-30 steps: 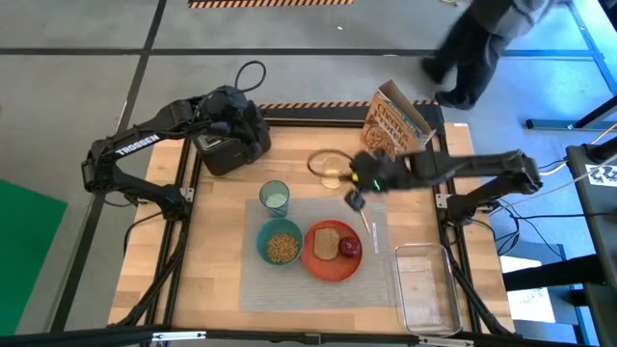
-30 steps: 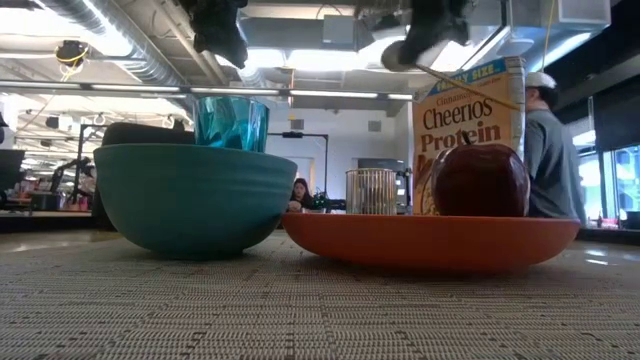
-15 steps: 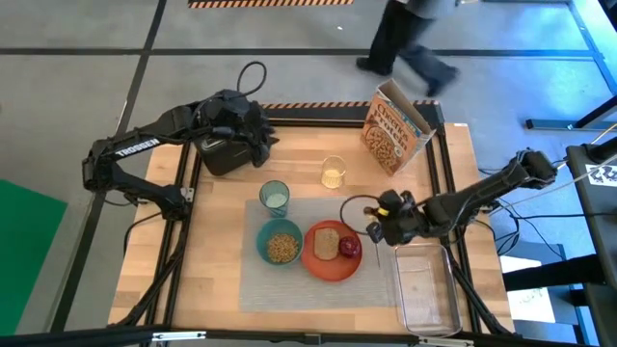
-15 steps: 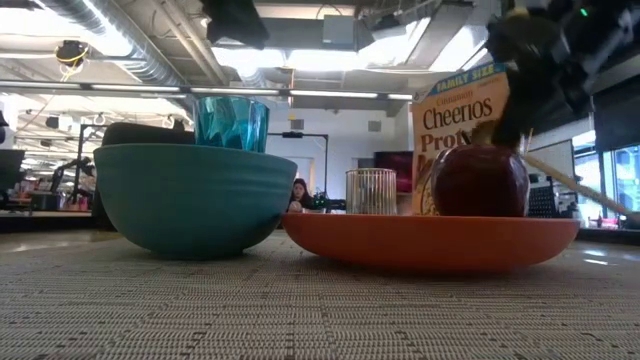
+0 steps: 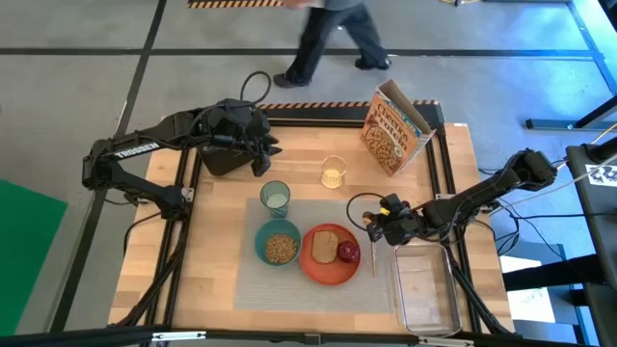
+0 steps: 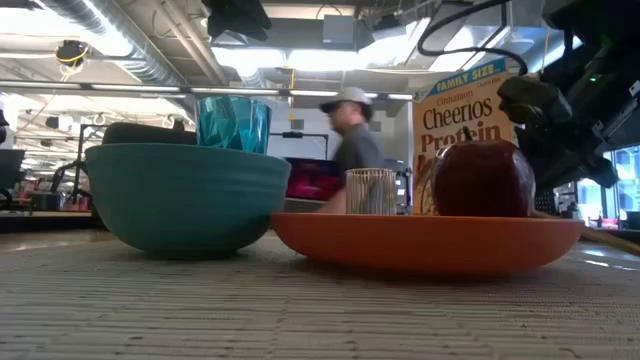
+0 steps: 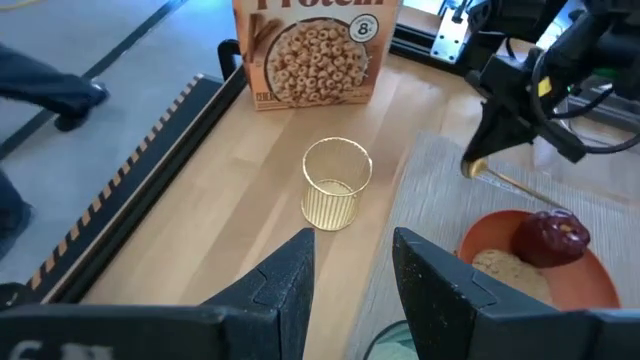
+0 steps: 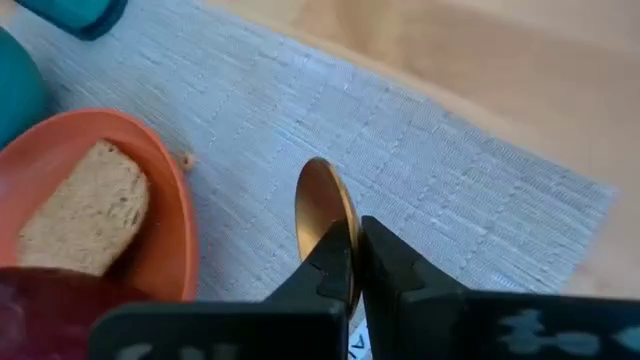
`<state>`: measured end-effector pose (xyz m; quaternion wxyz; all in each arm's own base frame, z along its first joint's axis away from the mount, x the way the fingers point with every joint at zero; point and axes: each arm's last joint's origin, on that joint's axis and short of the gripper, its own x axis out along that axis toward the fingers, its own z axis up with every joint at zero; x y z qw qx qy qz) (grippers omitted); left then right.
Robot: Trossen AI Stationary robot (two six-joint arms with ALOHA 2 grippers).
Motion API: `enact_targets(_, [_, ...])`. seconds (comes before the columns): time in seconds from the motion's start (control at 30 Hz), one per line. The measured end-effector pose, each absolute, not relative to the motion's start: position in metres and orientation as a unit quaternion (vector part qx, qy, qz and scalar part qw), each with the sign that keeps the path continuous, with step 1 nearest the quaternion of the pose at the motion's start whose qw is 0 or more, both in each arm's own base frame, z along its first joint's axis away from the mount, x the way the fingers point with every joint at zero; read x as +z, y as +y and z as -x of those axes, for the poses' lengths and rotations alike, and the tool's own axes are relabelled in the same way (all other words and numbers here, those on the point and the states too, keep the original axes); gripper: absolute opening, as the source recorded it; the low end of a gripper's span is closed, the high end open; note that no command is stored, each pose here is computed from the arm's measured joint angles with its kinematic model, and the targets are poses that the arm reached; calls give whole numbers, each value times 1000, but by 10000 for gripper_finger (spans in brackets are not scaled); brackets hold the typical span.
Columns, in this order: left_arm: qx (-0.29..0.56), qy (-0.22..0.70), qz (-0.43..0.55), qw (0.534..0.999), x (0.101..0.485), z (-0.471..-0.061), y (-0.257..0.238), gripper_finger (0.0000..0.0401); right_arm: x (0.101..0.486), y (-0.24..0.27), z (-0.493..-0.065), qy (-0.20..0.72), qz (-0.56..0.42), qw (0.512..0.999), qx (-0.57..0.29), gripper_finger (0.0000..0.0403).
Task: Arrange a breakfast setting
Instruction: Put the gold spoon to the right of the orange plate
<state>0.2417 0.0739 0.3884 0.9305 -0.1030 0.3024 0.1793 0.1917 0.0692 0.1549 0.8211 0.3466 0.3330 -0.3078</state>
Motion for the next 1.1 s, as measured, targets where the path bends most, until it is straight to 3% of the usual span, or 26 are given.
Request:
enact_targets(0.37, [194,300,119,927,388,-241,74,131,158,67,-200,329,-432,791,-283,0])
enact_targets(0.83, [194,300,119,926,388,-241,74,131,137,65,-207,356,-427,772,-308,2])
enact_targets(0.97, [194,300,119,926,388,-241,74,131,137,66,-209,348,-433,774,-304,23])
enact_targets(1.1, [193,301,114,927,388,-241,74,131,139,66,-209,342,-442,770,-306,73])
